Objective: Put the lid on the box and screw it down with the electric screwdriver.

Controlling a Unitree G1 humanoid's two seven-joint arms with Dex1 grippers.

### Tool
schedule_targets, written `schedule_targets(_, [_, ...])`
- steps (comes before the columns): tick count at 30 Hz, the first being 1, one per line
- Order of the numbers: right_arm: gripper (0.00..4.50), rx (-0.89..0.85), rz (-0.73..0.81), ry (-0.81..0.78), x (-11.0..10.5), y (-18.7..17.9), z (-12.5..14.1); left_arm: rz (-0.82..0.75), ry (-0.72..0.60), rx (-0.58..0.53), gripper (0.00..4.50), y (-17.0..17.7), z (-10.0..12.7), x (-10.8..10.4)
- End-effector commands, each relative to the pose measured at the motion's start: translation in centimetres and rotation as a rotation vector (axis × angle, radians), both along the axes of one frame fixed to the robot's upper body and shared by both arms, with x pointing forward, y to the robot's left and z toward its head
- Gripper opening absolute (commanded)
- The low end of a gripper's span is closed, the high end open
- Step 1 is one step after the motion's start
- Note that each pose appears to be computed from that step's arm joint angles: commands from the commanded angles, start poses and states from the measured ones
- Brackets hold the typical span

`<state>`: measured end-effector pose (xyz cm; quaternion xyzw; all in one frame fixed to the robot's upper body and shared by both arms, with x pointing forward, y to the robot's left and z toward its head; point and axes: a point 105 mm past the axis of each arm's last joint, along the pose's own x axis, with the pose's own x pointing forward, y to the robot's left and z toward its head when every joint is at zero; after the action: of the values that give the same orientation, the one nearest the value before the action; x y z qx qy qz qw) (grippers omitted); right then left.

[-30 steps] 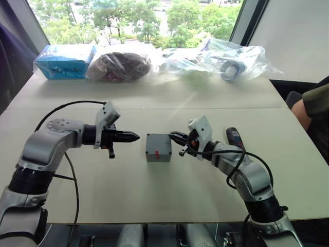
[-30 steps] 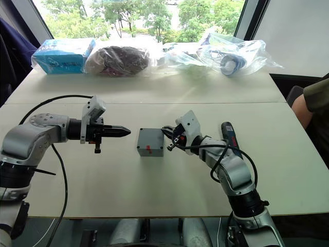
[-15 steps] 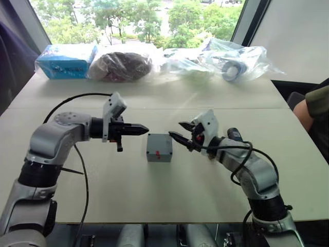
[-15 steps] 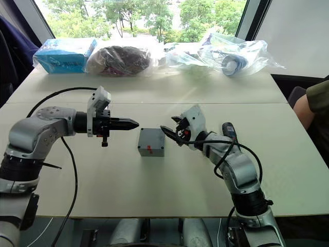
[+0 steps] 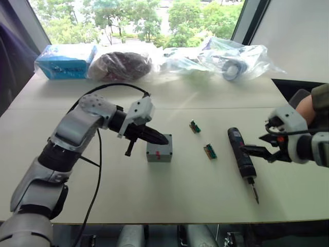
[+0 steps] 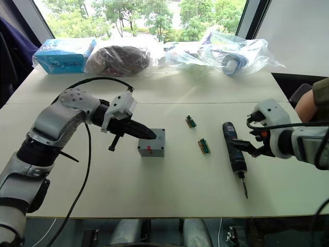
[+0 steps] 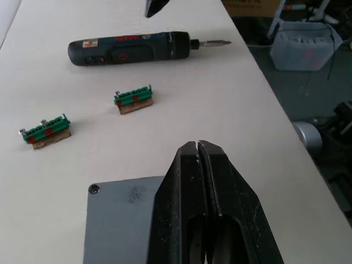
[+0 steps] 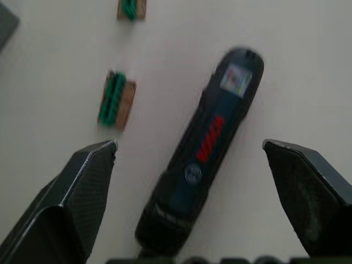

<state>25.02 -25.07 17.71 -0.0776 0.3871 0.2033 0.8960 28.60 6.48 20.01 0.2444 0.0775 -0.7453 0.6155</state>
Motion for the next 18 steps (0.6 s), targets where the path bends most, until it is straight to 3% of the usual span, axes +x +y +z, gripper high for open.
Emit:
schedule_targets(1, [4.48, 0.057, -0.025, 0.067, -0.7, -0.3, -0.3, -0.064, -0.079, 0.016, 0.0, -0.4, 0.7, -0.5])
schedule_targets(7, [4.48, 0.09, -0.052, 0.144, -0.2, 0.8, -2.6, -0.068, -0.083, -0.007, 0.0, -0.7, 0.8, -1.0])
schedule_targets(17, [4.48, -0.04, -0.128, 0.221, 1.5, 0.6, -5.6, 0.017, -0.061, -0.011, 0.0, 0.2, 0.1, -1.2])
schedule_targets(18, [4.25, -0.058, -0.13, 0.236, 1.5, 0.5, -5.9, 0.029, -0.06, -0.013, 0.0, 0.3, 0.1, -1.2])
